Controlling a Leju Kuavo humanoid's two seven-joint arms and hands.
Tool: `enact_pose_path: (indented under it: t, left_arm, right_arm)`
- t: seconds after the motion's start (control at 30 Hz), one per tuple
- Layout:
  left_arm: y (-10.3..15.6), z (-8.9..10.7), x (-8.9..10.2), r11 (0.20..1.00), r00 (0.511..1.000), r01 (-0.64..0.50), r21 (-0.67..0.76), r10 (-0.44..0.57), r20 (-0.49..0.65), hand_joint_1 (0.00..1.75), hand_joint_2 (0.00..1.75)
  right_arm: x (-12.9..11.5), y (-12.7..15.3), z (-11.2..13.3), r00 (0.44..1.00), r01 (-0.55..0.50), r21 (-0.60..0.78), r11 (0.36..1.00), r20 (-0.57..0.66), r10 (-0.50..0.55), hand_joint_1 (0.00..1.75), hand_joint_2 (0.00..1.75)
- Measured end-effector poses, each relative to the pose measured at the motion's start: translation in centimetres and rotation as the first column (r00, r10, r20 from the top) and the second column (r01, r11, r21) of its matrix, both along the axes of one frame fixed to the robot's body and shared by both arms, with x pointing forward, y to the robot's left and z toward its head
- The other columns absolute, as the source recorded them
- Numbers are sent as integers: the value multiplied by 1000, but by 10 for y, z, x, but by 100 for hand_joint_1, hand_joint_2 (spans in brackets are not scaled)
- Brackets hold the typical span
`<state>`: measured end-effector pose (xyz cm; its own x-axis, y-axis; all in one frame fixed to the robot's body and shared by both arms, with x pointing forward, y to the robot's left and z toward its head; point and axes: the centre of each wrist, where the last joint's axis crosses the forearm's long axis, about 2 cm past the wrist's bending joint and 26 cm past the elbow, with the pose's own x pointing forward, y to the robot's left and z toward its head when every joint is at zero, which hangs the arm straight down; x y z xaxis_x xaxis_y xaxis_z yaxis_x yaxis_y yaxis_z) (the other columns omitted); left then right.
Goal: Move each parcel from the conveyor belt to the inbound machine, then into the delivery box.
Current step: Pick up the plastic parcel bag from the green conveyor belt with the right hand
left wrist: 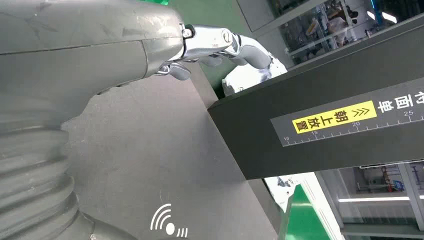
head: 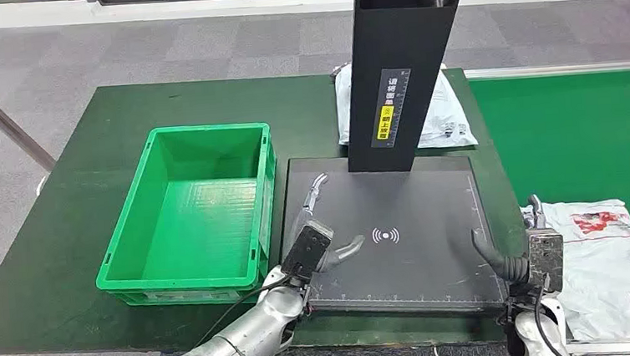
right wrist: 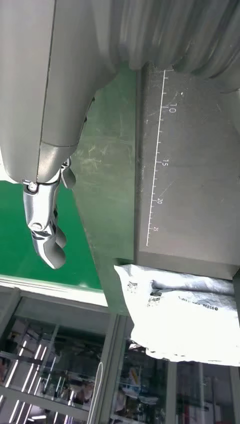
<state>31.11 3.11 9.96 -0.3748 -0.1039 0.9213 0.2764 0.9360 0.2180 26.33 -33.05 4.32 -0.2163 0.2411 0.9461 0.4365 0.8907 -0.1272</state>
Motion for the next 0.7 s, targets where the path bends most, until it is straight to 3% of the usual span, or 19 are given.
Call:
enact_pose_path:
  t: [0.1,0.17,0.2,0.27,0.33,0.5,0.7]
  left_arm:
    - [0,0,0,1000,1000,5,2,-5,4,0,175]
    - [-1,2,0,999,999,30,12,-31,25,0,175]
    - [-2,2,-1,999,998,45,19,-46,38,0,175]
    - [-2,1,-2,998,997,58,25,-59,47,0,175]
    - [1,-1,-3,998,997,55,27,-56,44,0,175]
    - [2,0,-2,998,997,51,24,-52,55,0,175]
    - [2,1,-1,999,998,42,16,-43,55,0,175]
  right_arm:
    - [0,-9,-2,999,25,-46,999,-47,-28,0,175]
    - [-3,-55,-12,949,123,-271,955,-249,-193,0,175]
    - [-7,-90,-15,870,178,-429,886,-352,-346,0,175]
    - [-20,-147,-15,678,211,-646,734,-444,-585,0,175]
    - [-30,-181,-14,568,191,-740,645,-452,-687,0,175]
    - [-47,-205,-21,479,162,-767,621,-489,-729,0,175]
    - [-51,-215,-22,433,161,-768,620,-509,-744,0,175]
